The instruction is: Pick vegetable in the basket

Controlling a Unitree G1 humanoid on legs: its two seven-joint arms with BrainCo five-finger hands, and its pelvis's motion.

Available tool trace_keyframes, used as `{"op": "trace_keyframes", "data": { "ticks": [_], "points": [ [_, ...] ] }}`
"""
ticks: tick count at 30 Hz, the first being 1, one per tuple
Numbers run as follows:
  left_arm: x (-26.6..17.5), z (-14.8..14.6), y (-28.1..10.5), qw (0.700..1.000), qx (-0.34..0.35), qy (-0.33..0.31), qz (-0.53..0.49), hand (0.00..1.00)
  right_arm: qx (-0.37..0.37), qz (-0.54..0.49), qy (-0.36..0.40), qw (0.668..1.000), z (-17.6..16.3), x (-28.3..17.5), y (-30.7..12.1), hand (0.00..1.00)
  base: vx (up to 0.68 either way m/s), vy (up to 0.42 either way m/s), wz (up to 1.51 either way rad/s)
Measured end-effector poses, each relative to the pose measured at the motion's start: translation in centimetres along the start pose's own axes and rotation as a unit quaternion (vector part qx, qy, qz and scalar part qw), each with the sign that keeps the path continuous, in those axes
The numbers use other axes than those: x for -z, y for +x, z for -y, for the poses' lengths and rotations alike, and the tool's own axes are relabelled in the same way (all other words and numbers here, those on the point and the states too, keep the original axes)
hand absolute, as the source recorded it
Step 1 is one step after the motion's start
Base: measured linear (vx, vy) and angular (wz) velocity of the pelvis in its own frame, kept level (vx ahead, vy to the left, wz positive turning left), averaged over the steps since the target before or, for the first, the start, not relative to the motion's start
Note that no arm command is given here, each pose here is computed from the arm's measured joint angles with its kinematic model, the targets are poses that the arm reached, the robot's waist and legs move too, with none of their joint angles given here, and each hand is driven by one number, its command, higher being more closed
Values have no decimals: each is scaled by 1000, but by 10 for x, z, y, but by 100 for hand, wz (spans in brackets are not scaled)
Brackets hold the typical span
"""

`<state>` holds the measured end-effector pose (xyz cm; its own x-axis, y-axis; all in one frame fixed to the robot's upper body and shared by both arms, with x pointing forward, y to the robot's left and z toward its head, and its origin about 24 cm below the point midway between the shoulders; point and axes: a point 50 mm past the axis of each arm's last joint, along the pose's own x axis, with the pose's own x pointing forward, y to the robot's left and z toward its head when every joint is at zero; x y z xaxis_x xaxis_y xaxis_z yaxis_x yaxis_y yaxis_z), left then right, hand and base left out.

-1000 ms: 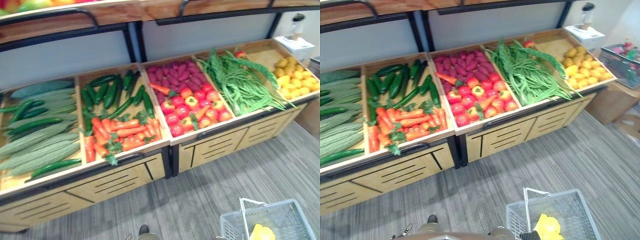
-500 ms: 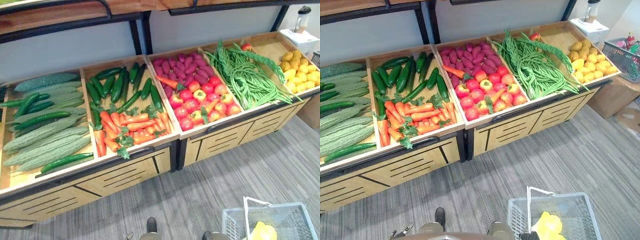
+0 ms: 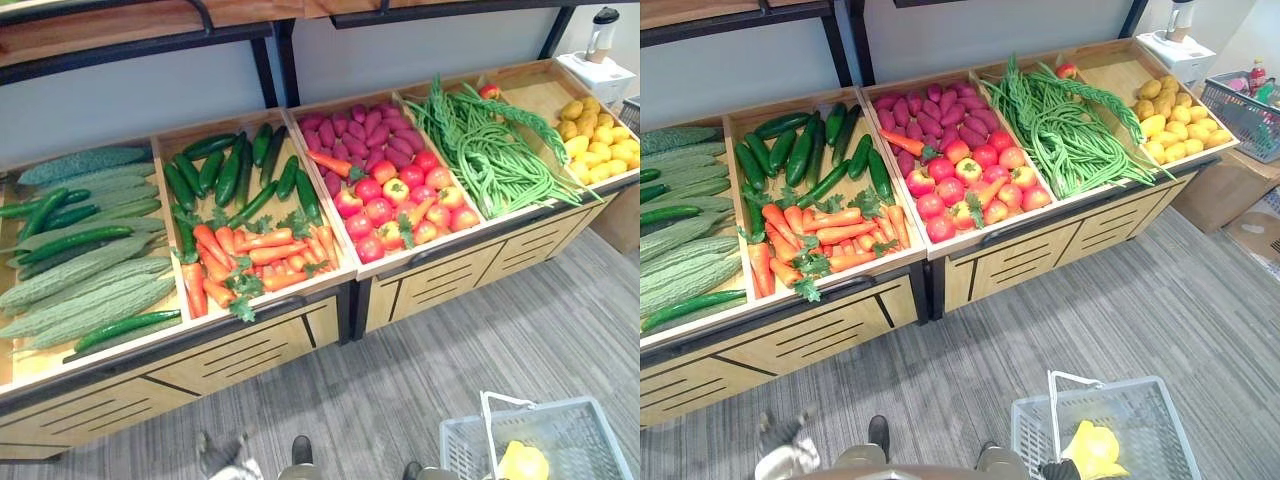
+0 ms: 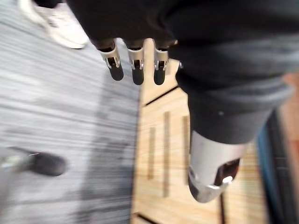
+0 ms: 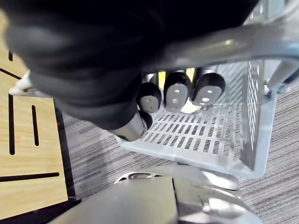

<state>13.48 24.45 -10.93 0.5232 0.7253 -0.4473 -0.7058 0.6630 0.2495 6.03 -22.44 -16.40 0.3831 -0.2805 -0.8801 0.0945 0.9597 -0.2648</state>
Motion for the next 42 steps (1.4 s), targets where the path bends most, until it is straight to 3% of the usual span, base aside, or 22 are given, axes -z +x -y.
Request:
{"op": "trace_keyframes", "data": {
  "ticks": [4,6,15,28,33,42],
  "points": [
    [-75,9,10,982,-39,-24,181,0,4,6,4,1000,3,-4,1,100,-9,6,-1],
    [-111,4,12,959,-60,-15,278,0,8,11,8,1000,6,-5,1,100,16,6,-6],
    [-188,-11,28,891,-80,78,439,0,10,29,-11,999,13,-10,1,100,60,-10,-18],
    [-254,31,49,849,16,270,454,0,3,128,-65,990,23,-66,6,100,7,-2,-19],
    [-271,47,43,835,34,289,467,0,-5,169,-84,982,18,-87,4,100,18,-3,-5],
    [-287,54,43,842,12,294,453,0,-11,196,-107,975,15,-101,2,100,3,0,1]
  ]
}}
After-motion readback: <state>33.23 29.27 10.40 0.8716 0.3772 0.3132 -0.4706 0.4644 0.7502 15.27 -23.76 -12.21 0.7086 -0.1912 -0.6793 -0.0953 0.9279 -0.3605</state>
